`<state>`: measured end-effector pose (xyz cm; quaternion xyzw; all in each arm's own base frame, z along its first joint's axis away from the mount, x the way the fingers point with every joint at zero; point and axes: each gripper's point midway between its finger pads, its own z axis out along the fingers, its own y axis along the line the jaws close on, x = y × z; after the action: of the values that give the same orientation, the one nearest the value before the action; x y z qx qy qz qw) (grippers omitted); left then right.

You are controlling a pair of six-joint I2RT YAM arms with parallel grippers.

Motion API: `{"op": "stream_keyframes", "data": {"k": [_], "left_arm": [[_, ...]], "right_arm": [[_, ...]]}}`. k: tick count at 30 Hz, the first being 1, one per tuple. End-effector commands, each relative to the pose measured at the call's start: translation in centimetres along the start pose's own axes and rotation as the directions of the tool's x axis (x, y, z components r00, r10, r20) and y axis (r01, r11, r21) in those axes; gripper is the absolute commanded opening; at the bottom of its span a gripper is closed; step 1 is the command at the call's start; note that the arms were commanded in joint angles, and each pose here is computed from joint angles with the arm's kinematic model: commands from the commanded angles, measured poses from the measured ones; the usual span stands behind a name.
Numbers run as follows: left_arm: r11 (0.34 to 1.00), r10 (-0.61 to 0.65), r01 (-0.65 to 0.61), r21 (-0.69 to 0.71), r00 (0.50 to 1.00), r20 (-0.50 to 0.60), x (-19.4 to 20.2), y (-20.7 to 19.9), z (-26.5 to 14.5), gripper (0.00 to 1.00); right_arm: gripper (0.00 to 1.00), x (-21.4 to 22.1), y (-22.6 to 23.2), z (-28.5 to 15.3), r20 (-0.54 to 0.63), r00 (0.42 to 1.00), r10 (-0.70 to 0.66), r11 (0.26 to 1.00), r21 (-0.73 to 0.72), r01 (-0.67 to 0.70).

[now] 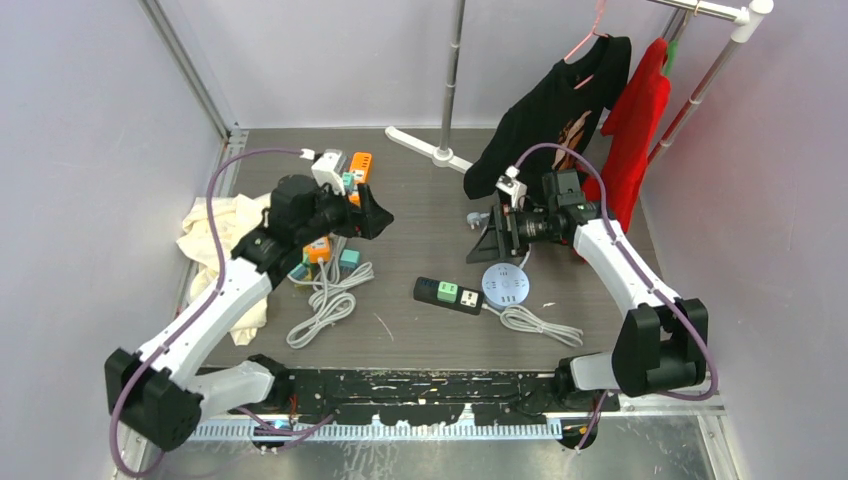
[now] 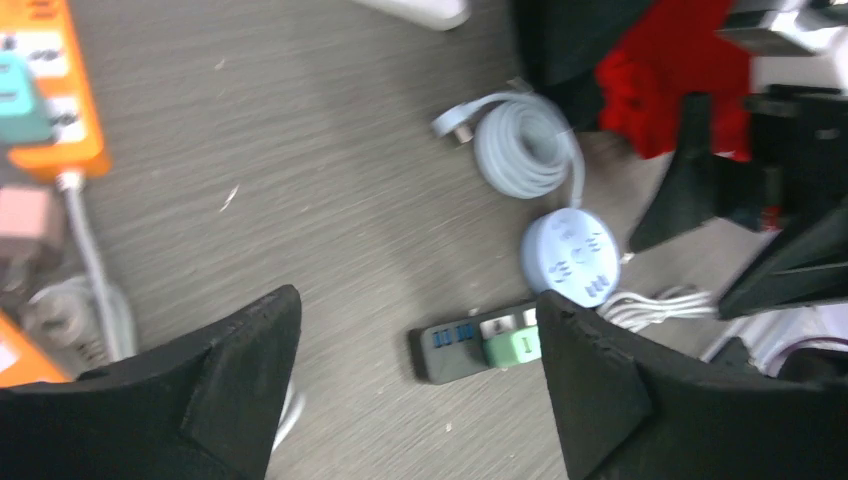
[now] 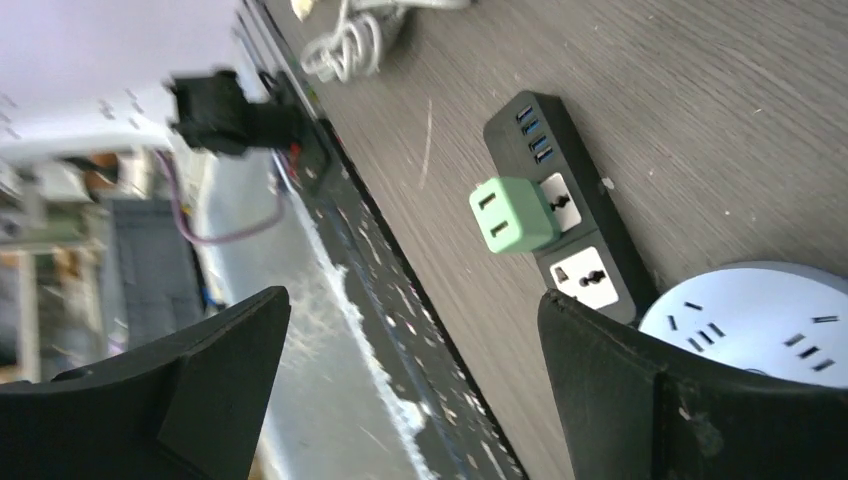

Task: Pull the plug off the socket
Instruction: Place the plug at the center of the board, then remove the plug from the socket.

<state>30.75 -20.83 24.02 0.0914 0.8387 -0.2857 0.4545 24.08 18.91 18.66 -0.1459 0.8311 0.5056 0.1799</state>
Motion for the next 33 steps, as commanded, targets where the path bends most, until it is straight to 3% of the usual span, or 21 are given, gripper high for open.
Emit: {"op": "stream_keyframes", "data": {"k": [1, 4, 7, 9, 11, 12, 15, 19, 22, 25, 33], "left_arm": [[0.949, 0.047, -0.140, 0.283, 0.949, 0.312, -4.1, -5.1, -2.0, 0.94], [0.943, 0.008, -0.136, 0.304, 0.922, 0.388, -2.7, -4.4, -1.8, 1.00], [0.919, 0.026, -0.173, 0.354, 0.923, 0.384, -0.5, -4.6, -1.4, 0.99], [0.891, 0.056, -0.208, 0.404, 0.932, 0.358, 1.3, -5.0, -1.1, 1.00], [0.867, 0.106, -0.259, 0.426, 0.931, 0.350, 2.9, -5.3, -0.9, 1.00], [0.856, 0.146, -0.295, 0.425, 0.926, 0.349, 3.9, -5.3, -0.6, 1.00], [0.807, 0.296, -0.437, 0.398, 0.881, 0.368, 6.9, -5.5, -0.1, 1.00], [0.663, 0.481, -0.621, 0.417, 0.781, 0.399, 11.2, -6.8, 0.0, 1.00], [0.620, 0.529, -0.648, 0.442, 0.761, 0.375, 13.4, -6.7, 0.6, 1.00], [0.593, 0.564, -0.655, 0.468, 0.753, 0.339, 15.2, -6.3, 1.6, 0.99], [0.551, 0.638, -0.682, 0.481, 0.716, 0.284, 16.8, -5.4, 4.9, 0.95]], "right_arm": [[0.99, 2.4, -0.2, -1.6, -0.169, 0.908, -0.384, 0.912, 0.085, 0.402], [1.00, 2.6, -1.1, -1.9, -0.224, 0.778, -0.587, 0.782, 0.091, 0.616], [1.00, 2.2, -1.6, -1.9, -0.196, 0.549, -0.813, 0.543, 0.086, 0.835], [1.00, 2.3, -1.5, -1.3, -0.151, 0.357, -0.922, 0.354, 0.050, 0.934], [1.00, 3.4, -1.1, -0.3, -0.109, 0.238, -0.965, 0.242, -0.020, 0.970], [1.00, 4.0, -0.8, 0.3, -0.092, 0.219, -0.971, 0.224, -0.058, 0.973], [0.98, 5.6, -0.1, 2.4, -0.067, 0.217, -0.974, 0.226, -0.165, 0.960], [0.93, 4.9, -0.4, 5.3, -0.051, 0.305, -0.951, 0.309, -0.106, 0.945], [0.82, 4.1, -1.2, 6.5, -0.052, 0.335, -0.941, 0.338, -0.053, 0.940], [0.71, 4.3, -2.4, 7.3, -0.075, 0.329, -0.941, 0.333, -0.060, 0.941], [0.55, 4.3, -3.4, 8.9, -0.088, 0.320, -0.943, 0.325, -0.056, 0.944]]}}
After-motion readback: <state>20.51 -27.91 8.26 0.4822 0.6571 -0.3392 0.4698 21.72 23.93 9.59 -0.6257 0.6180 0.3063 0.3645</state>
